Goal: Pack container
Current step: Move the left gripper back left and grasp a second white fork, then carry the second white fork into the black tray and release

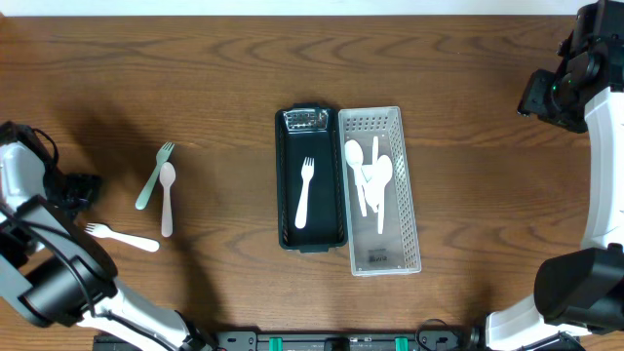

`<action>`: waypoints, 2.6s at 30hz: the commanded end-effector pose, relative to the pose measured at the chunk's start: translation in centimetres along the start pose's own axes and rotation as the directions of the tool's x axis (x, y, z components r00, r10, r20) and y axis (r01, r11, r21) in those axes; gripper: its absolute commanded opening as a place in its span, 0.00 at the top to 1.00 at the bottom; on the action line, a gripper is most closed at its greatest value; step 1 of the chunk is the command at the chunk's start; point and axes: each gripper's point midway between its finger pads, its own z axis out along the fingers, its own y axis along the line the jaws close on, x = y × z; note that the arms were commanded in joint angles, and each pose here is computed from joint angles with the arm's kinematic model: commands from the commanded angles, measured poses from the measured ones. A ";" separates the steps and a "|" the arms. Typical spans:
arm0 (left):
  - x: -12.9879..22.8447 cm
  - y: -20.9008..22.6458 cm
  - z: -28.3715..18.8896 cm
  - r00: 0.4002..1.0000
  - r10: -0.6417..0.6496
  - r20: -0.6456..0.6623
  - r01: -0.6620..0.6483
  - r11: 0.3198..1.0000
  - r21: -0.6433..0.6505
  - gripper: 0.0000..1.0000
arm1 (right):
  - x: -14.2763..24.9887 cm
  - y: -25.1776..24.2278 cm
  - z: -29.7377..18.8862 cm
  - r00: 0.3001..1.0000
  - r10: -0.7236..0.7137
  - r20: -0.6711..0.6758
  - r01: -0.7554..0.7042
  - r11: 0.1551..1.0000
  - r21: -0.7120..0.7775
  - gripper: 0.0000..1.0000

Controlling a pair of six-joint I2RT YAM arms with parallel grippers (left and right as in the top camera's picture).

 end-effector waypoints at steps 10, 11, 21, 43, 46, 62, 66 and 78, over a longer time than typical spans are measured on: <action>1.7 -1.3 4.5 0.983 0.177 -0.045 -0.174 0.982 0.066 0.02 | 0.4 -0.1 0.0 1.000 -0.015 -0.015 0.015 1.000 0.000 0.40; 1.9 -1.2 4.8 0.983 0.178 -0.049 -0.174 0.983 0.064 0.02 | 0.4 -0.1 0.0 1.000 -0.015 -0.015 0.015 1.000 0.000 0.40; 3.9 -0.1 7.1 0.979 0.183 -0.086 -0.179 0.983 0.043 0.07 | 0.4 -0.1 0.0 1.000 -0.015 -0.015 0.015 1.000 0.000 0.40; 4.6 0.5 7.3 0.976 0.185 -0.113 -0.183 0.983 0.028 0.61 | 0.4 -0.1 0.0 1.000 -0.015 -0.015 0.015 1.000 0.000 0.39; 4.4 0.4 7.3 0.977 0.185 -0.105 -0.183 0.983 0.032 0.67 | 0.4 -0.1 0.0 1.000 -0.015 -0.015 0.015 1.000 0.000 0.39; 3.3 -0.3 6.4 0.981 0.182 -0.068 -0.179 0.982 0.052 0.87 | 0.4 -0.1 0.0 1.000 -0.015 -0.015 0.015 1.000 0.000 0.39; 2.9 -0.5 4.3 0.978 0.203 -0.045 -0.200 0.978 0.065 0.94 | 0.4 -0.1 0.0 1.000 -0.015 -0.015 0.015 1.000 0.000 0.39; 8.8 -5.9 -10.6 0.867 0.429 0.252 -0.487 0.837 0.250 0.94 | 0.4 -0.1 0.0 1.000 -0.015 -0.015 0.015 1.000 -0.001 0.39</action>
